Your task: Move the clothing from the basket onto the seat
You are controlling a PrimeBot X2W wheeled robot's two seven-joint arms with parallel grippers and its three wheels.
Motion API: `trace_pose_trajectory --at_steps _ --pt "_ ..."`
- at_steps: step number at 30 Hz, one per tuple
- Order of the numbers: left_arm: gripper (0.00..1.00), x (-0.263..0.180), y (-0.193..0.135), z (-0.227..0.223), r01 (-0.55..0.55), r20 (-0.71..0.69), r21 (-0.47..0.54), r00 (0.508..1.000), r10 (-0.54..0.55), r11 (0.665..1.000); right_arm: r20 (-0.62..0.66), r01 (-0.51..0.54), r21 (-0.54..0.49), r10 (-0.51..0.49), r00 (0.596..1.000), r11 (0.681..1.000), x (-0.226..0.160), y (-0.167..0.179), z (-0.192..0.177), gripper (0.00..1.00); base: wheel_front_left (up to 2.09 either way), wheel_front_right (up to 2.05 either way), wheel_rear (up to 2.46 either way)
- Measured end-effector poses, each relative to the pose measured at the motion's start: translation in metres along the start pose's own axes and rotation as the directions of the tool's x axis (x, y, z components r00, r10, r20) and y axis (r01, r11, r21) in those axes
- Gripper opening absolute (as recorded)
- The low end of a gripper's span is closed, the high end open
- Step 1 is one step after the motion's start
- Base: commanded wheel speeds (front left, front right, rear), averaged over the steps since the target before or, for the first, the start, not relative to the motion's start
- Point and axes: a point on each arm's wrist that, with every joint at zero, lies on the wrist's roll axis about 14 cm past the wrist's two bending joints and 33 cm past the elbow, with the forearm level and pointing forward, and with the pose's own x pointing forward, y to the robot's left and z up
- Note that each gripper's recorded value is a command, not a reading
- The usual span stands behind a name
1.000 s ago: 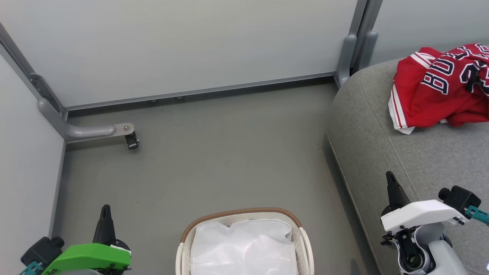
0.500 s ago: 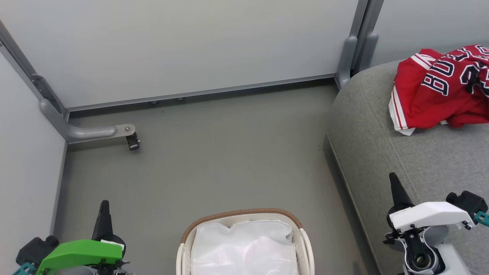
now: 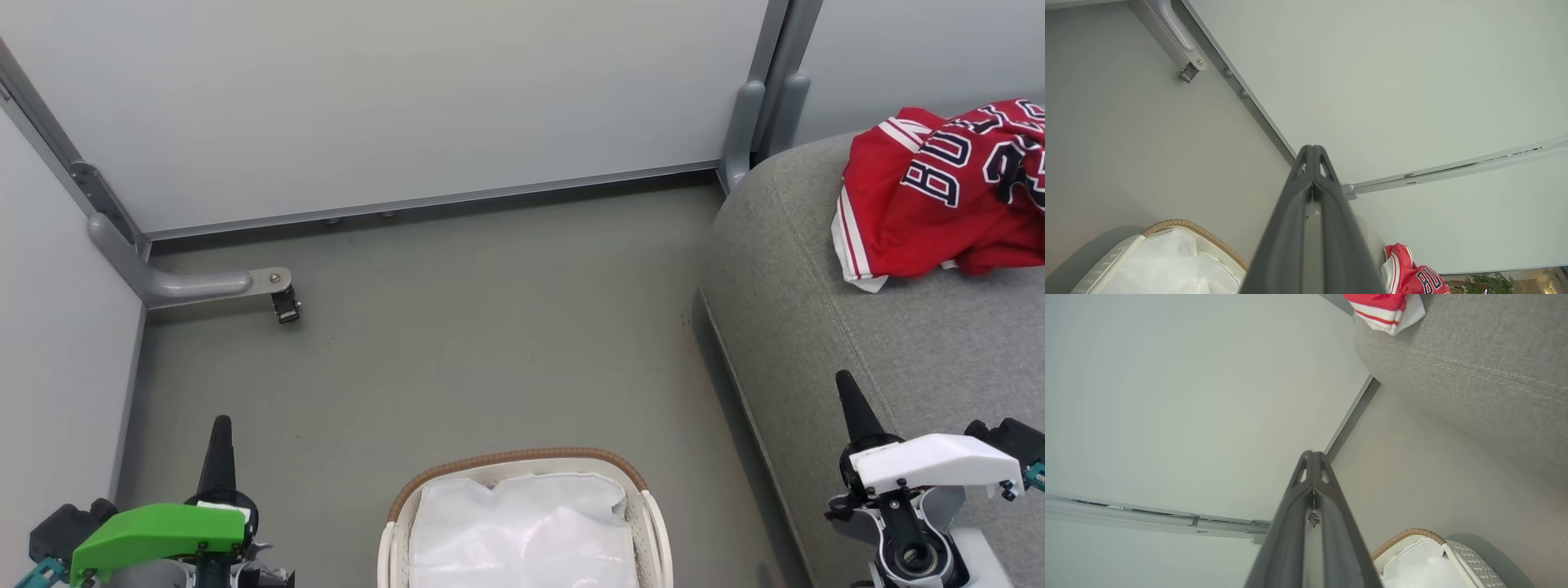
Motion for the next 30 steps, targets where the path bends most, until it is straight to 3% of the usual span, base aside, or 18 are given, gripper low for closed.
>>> trace_pose_trajectory --at_steps 30 --pt "0.00 0.002 -0.018 0.008 0.059 0.005 -0.240 0.998 -0.060 0.969 0.003 -0.041 0.252 0.042 0.999 0.967 -0.004 0.010 0.007 0.00 0.00 0.00 0.00"
